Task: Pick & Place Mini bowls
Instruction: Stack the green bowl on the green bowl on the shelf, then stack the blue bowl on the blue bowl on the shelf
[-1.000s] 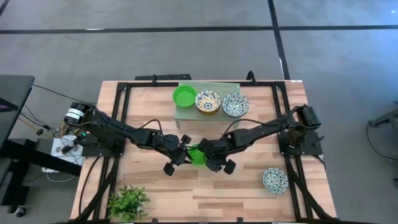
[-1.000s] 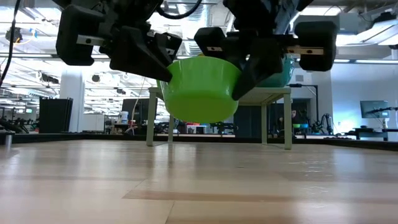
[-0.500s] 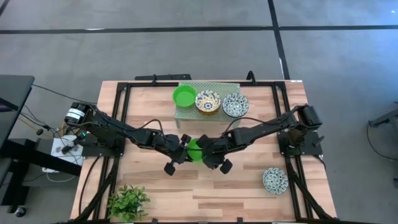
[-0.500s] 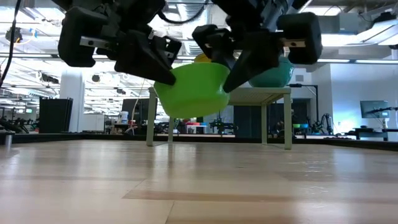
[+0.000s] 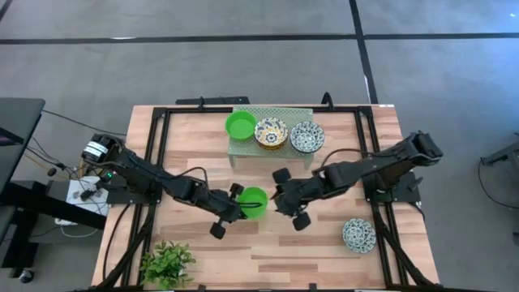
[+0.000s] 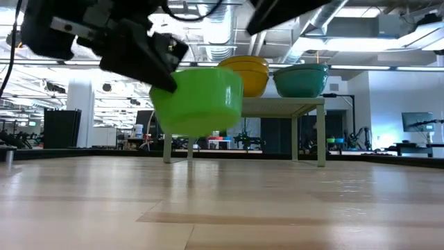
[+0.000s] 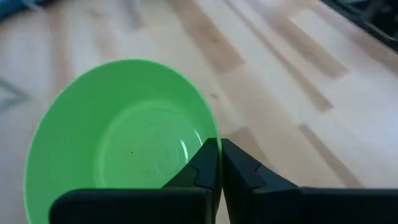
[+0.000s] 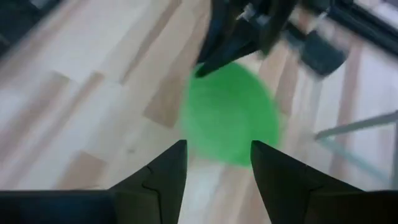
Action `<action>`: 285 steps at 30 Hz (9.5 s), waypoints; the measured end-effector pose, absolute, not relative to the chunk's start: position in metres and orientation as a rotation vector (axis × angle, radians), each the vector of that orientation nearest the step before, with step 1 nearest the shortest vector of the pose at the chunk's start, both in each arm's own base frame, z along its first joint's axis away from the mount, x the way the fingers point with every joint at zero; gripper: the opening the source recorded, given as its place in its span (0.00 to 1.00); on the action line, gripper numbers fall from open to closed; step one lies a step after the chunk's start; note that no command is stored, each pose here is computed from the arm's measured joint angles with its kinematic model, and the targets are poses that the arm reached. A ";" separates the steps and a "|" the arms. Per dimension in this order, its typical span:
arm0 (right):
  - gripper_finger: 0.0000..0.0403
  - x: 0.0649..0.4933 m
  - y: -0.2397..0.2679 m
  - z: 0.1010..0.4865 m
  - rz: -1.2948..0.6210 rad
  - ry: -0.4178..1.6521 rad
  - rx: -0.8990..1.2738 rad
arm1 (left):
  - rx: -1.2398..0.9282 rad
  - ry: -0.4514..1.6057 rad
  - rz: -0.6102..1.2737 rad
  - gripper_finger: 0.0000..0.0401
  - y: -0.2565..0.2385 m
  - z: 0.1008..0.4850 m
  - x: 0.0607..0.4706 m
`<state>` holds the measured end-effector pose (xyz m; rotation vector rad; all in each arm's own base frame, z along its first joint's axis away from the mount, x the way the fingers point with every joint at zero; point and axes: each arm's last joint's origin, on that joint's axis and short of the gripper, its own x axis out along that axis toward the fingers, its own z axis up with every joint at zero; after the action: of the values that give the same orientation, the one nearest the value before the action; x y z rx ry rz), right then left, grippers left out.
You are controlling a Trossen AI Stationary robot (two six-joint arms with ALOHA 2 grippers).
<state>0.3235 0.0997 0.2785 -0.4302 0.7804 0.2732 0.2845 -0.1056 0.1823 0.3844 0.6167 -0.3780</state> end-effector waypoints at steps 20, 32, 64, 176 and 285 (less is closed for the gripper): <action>0.15 0.255 0.084 0.290 0.031 1.200 -0.134 | 0.409 0.372 0.184 0.02 -0.023 0.300 0.212; 0.03 0.248 0.059 0.294 -0.054 1.266 -0.124 | 0.399 0.616 0.297 0.02 0.048 0.341 0.251; 0.01 0.244 0.058 0.262 -0.016 1.297 -0.185 | 0.306 0.792 0.274 0.12 0.091 0.309 0.281; 0.05 0.147 0.133 0.176 -0.176 1.674 0.435 | 0.239 0.517 0.025 0.13 -0.028 0.290 0.217; 0.13 0.201 -0.141 0.353 -0.715 1.061 0.836 | 0.145 0.424 0.048 0.13 -0.028 0.298 0.221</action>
<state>0.2007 -0.1405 0.3528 0.8363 1.0610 -0.7147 0.2212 -0.0284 0.2980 0.1448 0.4240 0.0485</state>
